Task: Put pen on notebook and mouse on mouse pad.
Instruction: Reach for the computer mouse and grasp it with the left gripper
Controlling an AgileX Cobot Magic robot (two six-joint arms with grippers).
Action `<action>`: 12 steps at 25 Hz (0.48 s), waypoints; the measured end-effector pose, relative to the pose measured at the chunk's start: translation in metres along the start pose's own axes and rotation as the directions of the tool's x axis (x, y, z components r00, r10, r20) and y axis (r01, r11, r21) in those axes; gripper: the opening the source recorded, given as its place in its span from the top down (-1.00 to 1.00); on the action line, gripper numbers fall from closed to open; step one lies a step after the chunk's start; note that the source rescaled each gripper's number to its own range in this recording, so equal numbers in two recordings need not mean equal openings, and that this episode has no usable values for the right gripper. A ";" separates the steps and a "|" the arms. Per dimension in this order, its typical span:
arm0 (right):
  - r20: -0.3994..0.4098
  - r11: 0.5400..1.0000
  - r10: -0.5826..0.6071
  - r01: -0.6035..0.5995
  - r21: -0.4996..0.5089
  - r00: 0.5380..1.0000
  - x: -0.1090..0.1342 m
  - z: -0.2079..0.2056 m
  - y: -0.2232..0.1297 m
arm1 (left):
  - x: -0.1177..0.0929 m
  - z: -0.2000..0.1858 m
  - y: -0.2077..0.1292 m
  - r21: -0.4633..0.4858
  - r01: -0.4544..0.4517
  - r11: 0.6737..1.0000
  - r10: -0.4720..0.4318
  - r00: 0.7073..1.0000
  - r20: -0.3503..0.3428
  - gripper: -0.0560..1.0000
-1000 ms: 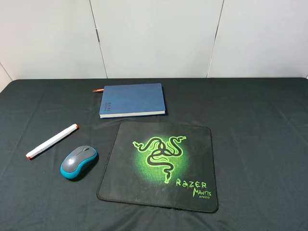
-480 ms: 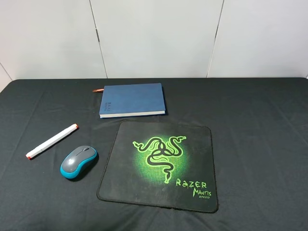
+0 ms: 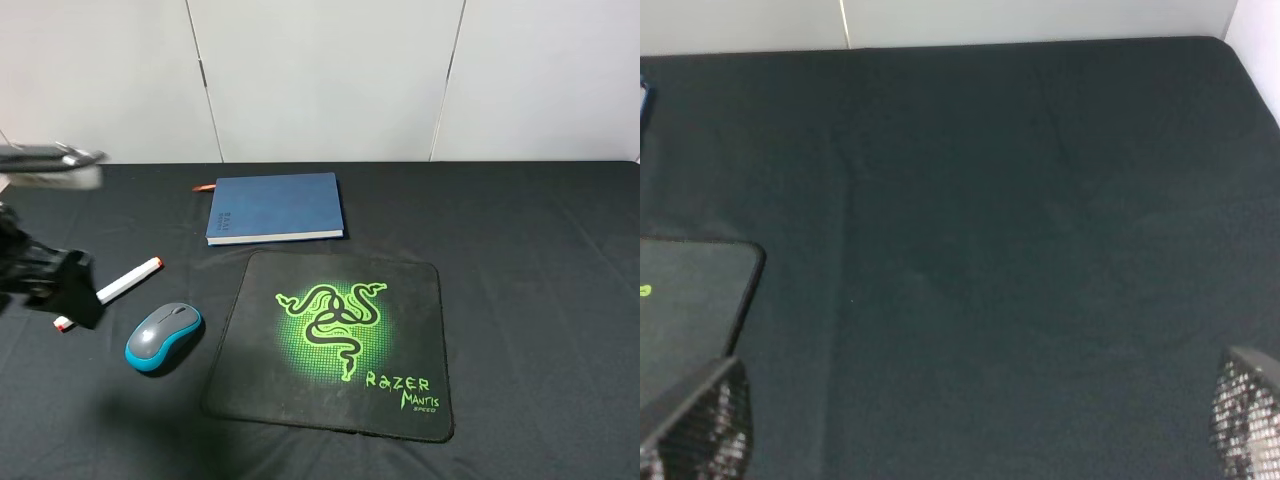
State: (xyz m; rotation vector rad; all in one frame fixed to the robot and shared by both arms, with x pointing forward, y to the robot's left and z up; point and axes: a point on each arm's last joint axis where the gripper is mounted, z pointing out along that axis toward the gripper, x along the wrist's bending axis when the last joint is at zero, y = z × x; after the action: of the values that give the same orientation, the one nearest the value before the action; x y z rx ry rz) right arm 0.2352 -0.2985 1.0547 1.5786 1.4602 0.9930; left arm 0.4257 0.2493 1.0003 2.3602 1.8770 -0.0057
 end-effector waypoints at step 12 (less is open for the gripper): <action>0.000 1.000 0.000 0.000 0.000 1.000 0.000 0.000 0.000 | -0.031 0.081 0.031 0.143 -0.078 0.987 0.080 0.997 -0.009 -0.97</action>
State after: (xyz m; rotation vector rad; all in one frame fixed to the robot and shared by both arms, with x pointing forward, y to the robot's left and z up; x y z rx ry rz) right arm 0.2352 -0.2985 1.0547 1.5786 1.4602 0.9930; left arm 0.4551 0.2044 0.9250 2.5335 1.8464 -0.1195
